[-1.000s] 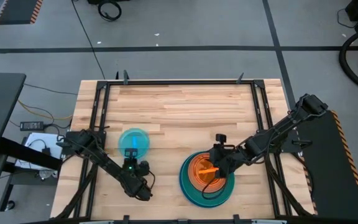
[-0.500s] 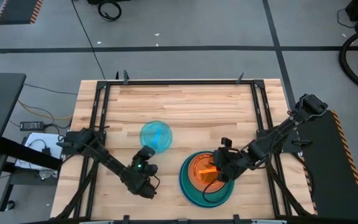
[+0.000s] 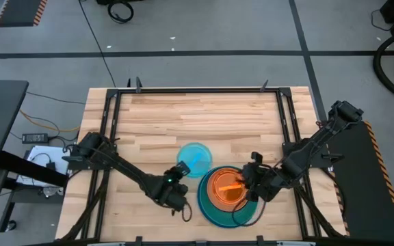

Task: Stack plastic plates
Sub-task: Stack the transparent blue plate on the top of the transparent orange plate, then return to Home Position

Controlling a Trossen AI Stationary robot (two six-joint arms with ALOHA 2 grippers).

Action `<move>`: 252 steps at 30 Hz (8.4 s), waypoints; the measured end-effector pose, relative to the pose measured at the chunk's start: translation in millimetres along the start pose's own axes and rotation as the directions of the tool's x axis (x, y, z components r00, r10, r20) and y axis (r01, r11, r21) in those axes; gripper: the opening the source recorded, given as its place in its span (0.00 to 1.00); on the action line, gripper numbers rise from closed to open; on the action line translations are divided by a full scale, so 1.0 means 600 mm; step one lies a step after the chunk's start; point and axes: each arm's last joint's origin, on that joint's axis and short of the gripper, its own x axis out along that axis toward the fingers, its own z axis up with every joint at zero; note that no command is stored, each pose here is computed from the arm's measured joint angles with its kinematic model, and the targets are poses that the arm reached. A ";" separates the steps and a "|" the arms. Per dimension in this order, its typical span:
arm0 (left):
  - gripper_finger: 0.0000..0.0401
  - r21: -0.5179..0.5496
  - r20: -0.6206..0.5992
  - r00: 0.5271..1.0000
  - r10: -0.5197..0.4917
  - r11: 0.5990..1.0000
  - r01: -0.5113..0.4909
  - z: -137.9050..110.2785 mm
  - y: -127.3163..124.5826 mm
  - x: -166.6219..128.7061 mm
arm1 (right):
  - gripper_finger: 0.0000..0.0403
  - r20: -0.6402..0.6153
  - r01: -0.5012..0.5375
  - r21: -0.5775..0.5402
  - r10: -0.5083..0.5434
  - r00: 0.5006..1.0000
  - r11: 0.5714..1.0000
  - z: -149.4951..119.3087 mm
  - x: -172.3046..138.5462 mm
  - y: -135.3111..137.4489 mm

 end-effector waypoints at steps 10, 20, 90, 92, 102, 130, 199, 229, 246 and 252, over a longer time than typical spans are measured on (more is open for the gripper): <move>0.00 0.117 0.165 0.982 0.091 0.987 -0.111 0.025 0.045 0.011 | 0.38 0.065 0.180 -0.010 -0.179 0.982 0.984 -0.019 -0.049 -0.034; 0.00 0.244 0.377 0.918 0.125 0.942 -0.229 0.051 0.074 0.009 | 0.38 0.024 0.280 0.002 -0.280 0.960 0.960 -0.045 -0.062 -0.057; 0.43 -0.297 0.738 0.672 0.058 0.923 0.246 0.018 0.165 0.018 | 0.32 -0.101 -0.233 -0.213 0.216 0.971 0.949 -0.043 -0.017 0.049; 0.43 -0.325 0.738 0.673 0.050 0.900 0.290 0.016 0.163 0.010 | 0.32 -0.155 -0.279 -0.259 0.245 0.957 0.925 -0.050 -0.008 0.057; 0.43 -0.429 0.728 0.686 -0.006 0.776 0.462 0.004 0.153 -0.024 | 0.32 -0.225 -0.377 -0.467 0.304 0.926 0.800 -0.067 0.011 0.081; 0.43 -0.503 0.710 0.697 -0.094 0.625 0.597 0.013 0.119 -0.045 | 0.31 -0.205 -0.216 -0.711 0.096 0.974 0.670 -0.108 0.063 0.094; 0.08 -0.605 0.744 0.632 0.216 0.618 0.501 -0.221 0.053 -0.034 | 0.16 0.411 -0.041 -0.339 0.188 0.892 0.940 0.072 -0.087 -0.205; 0.02 -0.795 0.593 0.545 0.593 0.323 0.514 -0.405 -0.060 -0.028 | 0.12 0.754 0.070 0.073 -0.101 0.649 0.995 -0.026 -0.136 -0.334; 0.02 -0.787 0.564 0.481 0.671 0.262 0.558 -0.435 -0.125 -0.012 | 0.09 0.817 -0.024 0.275 -0.220 0.532 0.961 -0.112 -0.084 -0.342; 0.02 -0.778 0.582 0.476 0.659 0.279 0.563 -0.437 -0.130 -0.014 | 0.09 0.824 -0.014 0.279 -0.232 0.517 0.960 -0.112 -0.083 -0.342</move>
